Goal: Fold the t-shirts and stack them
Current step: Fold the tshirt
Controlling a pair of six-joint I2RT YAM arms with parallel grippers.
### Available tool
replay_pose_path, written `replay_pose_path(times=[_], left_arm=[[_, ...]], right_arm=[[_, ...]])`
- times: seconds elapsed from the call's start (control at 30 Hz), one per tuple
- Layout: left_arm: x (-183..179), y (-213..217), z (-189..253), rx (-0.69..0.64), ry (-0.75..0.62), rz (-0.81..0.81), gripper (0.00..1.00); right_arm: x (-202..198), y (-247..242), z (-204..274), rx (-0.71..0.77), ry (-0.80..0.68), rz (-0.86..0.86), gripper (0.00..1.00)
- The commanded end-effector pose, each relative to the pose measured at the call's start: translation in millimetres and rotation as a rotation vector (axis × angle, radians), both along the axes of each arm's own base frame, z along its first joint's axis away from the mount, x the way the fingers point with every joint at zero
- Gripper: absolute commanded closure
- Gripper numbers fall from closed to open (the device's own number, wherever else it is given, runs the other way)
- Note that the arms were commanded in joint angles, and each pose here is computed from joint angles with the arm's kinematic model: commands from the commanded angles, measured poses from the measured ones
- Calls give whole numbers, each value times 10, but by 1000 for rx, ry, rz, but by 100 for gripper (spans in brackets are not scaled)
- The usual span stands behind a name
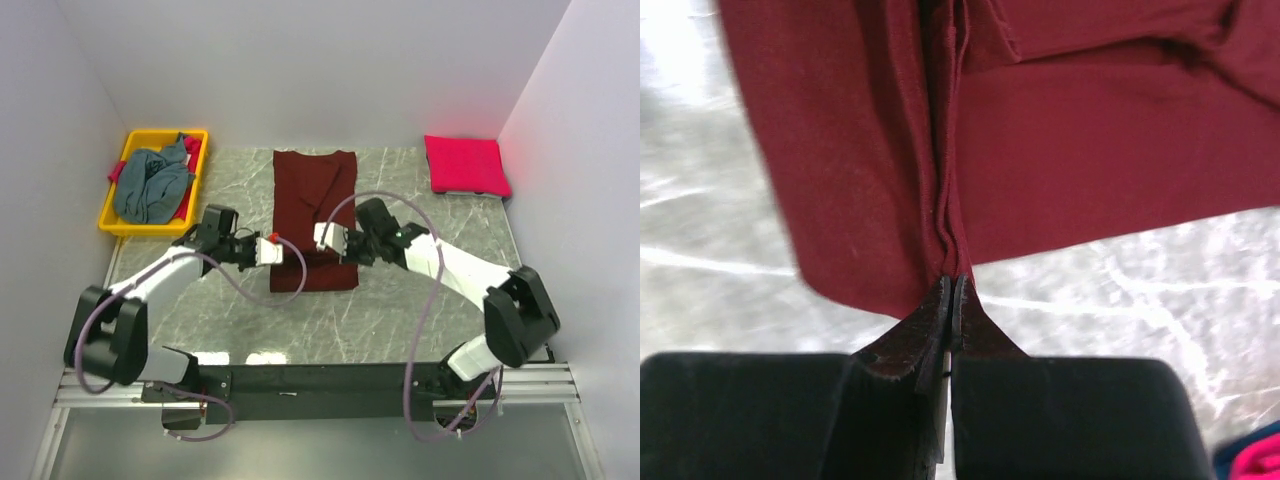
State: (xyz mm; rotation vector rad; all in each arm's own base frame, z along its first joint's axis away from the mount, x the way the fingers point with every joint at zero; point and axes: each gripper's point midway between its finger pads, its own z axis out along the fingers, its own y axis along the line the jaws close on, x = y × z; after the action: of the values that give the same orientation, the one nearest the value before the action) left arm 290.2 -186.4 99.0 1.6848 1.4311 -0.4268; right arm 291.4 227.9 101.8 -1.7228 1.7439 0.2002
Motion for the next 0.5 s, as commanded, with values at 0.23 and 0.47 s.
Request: replay_pose_path(times=[0.23, 0.47], left_arm=[[1137, -53, 323, -43, -180, -35, 99], [1716, -25, 188, -44, -198, 13, 99]], right_arm=[[1023, -11, 238, 14, -94, -13, 100], [1581, -51, 105, -6, -97, -59, 100]])
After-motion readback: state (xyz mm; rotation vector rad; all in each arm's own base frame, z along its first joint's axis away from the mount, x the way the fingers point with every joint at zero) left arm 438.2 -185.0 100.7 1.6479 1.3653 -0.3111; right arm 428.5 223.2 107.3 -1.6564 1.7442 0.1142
